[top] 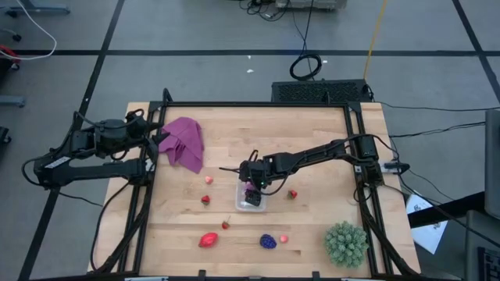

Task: Pick and placing Produce into tupperware
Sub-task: Put the top left peach into the transparent bin

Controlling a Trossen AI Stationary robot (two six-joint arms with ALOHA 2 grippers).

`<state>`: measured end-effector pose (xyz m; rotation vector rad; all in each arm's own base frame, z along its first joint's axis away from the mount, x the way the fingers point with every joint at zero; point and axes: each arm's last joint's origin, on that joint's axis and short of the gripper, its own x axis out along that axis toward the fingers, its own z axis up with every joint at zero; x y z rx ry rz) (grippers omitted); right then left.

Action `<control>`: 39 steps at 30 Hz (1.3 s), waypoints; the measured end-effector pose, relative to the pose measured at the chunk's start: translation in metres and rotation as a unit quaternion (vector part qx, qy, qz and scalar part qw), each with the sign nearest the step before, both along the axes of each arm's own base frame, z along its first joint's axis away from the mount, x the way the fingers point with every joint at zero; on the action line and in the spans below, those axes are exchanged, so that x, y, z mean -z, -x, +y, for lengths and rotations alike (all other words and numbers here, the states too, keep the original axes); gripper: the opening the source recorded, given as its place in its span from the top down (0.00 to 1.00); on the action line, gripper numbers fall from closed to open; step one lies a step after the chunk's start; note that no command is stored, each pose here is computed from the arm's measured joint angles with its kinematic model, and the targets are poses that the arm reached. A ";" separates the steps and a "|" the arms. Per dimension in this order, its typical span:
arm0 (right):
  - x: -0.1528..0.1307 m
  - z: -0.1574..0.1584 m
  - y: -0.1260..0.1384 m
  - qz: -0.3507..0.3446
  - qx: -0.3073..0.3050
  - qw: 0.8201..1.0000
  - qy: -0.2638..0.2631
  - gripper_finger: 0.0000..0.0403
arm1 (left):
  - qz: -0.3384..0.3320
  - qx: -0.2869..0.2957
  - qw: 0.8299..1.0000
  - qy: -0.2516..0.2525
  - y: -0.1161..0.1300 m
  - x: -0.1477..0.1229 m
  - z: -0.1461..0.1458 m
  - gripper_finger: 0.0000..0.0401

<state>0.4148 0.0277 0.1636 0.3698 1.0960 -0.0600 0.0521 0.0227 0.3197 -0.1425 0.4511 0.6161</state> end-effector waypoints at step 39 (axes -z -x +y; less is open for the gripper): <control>-0.099 -0.068 0.013 0.053 0.051 0.980 0.186 0.27 | 0.151 0.218 0.957 0.117 -0.101 0.075 -0.008 0.48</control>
